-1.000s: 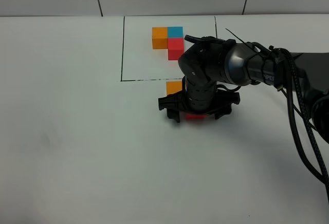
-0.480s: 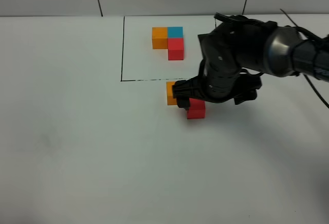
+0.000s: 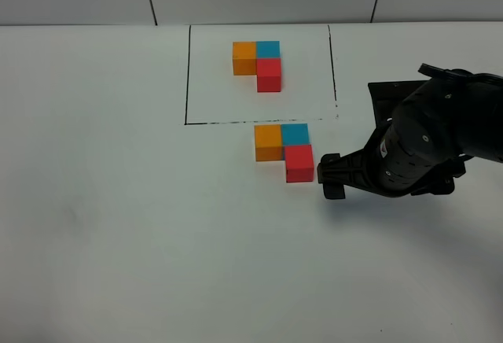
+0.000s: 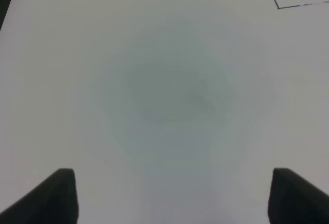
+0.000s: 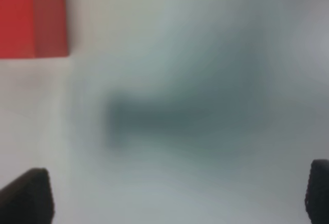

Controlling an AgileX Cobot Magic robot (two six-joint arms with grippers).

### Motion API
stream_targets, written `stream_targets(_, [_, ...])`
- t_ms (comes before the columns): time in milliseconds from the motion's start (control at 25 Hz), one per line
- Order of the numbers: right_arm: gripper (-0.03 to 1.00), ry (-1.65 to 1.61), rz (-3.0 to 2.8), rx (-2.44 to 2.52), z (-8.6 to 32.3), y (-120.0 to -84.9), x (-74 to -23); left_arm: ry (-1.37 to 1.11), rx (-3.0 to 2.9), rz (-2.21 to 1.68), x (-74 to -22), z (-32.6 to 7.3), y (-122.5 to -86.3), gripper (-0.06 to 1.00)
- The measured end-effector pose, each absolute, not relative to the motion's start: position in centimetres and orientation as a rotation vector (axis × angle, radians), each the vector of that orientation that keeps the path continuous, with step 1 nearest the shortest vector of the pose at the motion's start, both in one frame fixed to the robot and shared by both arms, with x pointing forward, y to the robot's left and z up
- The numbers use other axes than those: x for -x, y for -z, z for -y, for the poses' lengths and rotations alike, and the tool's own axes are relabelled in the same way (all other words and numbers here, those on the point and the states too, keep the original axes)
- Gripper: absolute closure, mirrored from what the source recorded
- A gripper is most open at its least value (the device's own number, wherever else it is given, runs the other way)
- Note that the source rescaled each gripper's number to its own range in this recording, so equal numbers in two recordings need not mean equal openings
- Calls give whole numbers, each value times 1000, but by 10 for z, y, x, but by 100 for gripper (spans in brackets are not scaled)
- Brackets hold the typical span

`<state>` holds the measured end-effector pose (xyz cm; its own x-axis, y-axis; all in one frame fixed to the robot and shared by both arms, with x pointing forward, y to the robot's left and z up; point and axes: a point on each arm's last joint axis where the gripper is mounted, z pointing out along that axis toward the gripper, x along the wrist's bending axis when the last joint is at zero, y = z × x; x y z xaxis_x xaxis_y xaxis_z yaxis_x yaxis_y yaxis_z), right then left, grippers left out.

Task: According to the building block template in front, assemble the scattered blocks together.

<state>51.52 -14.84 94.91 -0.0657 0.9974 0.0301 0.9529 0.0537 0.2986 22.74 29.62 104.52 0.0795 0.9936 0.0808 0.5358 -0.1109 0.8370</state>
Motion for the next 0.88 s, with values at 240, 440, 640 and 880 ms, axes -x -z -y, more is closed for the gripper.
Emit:
stream_targets(240, [-3,-367,-2163,-1979,149,-948,-514,-917,-1724,-1522,-227,-296,-1045,4])
stream_targets(440, [-3,-376,-2178,-1947,153,-949,-517,-917,-1724,-1522,-227,-296,-1045,4])
stream_targets(640, [-3,-369,-2138,-1962,176,-949,-529,-917,-1724,-1522,-227,-296,-1045,4])
stream_targets(880, [-3,-379,-2005,-2060,235,-950,-550,-917,-1724,-1522,-227,-296,-1045,4])
